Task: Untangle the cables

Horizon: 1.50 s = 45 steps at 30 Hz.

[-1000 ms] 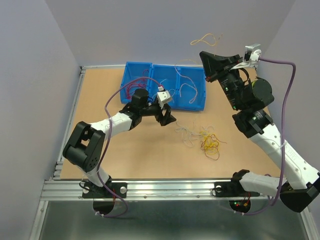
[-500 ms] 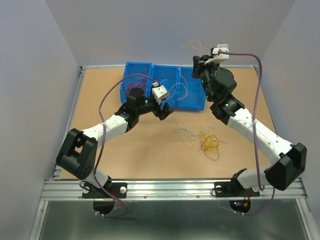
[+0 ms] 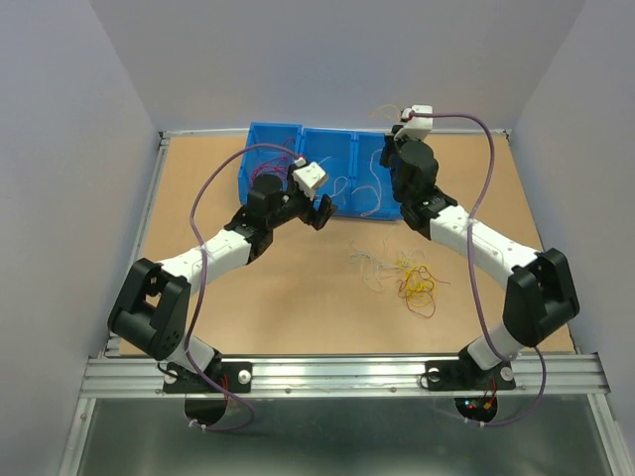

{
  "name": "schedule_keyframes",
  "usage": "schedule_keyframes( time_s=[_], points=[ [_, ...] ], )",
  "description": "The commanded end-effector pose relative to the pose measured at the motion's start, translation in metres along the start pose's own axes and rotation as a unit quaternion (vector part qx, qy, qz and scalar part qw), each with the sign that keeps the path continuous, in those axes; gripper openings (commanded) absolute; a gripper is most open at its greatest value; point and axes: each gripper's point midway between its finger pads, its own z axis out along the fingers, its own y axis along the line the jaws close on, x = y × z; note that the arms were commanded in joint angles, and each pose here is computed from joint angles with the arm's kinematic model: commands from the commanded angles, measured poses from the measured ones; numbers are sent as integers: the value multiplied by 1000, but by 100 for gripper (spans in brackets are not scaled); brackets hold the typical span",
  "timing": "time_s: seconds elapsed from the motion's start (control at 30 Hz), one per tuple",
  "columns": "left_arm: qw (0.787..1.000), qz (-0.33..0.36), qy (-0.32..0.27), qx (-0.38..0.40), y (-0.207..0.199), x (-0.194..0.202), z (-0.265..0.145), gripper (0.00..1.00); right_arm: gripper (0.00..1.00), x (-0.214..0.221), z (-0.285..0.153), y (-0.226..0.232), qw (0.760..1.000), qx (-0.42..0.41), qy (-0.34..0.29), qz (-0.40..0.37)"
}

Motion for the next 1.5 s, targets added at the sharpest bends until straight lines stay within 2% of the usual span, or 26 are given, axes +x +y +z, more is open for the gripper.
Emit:
schedule_keyframes(
  time_s=[0.0,0.23,0.47,0.63,0.73,0.8,0.87,1.17,1.2,1.23,1.33,1.4,1.43,1.47],
  points=[
    [999,11,-45,-23,7,-29,-10,86,1,24,19,-18,999,34,1,9],
    [998,10,-51,-33,11,-32,-13,85,1,81,46,-28,997,58,48,-9],
    [998,10,-54,-36,11,-34,-15,86,1,153,46,-32,992,59,111,-14],
    [998,11,-54,-37,12,-33,-15,86,1,183,61,-28,985,59,160,-37],
    [998,12,-54,-38,13,-33,-15,86,9,195,63,-30,980,64,180,-46],
    [998,12,-56,-37,12,-34,-15,86,38,186,61,-30,982,66,174,-36],
    [998,10,-54,-36,11,-33,-15,86,57,179,58,-30,983,64,169,-29],
    [998,18,-55,-30,9,-33,-16,86,72,117,23,-29,990,23,137,7],
    [998,18,-54,-27,9,-32,-15,87,74,132,11,-24,986,-3,166,0],
    [998,20,-53,-22,7,-32,-15,87,78,122,2,-18,985,-28,169,11],
    [998,20,-51,-18,6,-30,-14,88,83,140,-26,-26,980,-34,197,18],
    [998,23,-49,-11,4,-29,-12,88,83,132,-42,-26,979,-51,194,31],
    [999,25,-46,5,-1,-27,-11,88,83,154,-59,-31,974,-57,219,27],
    [999,25,-42,18,-5,-24,-10,89,83,156,-67,-31,972,-66,223,33]
  ],
)
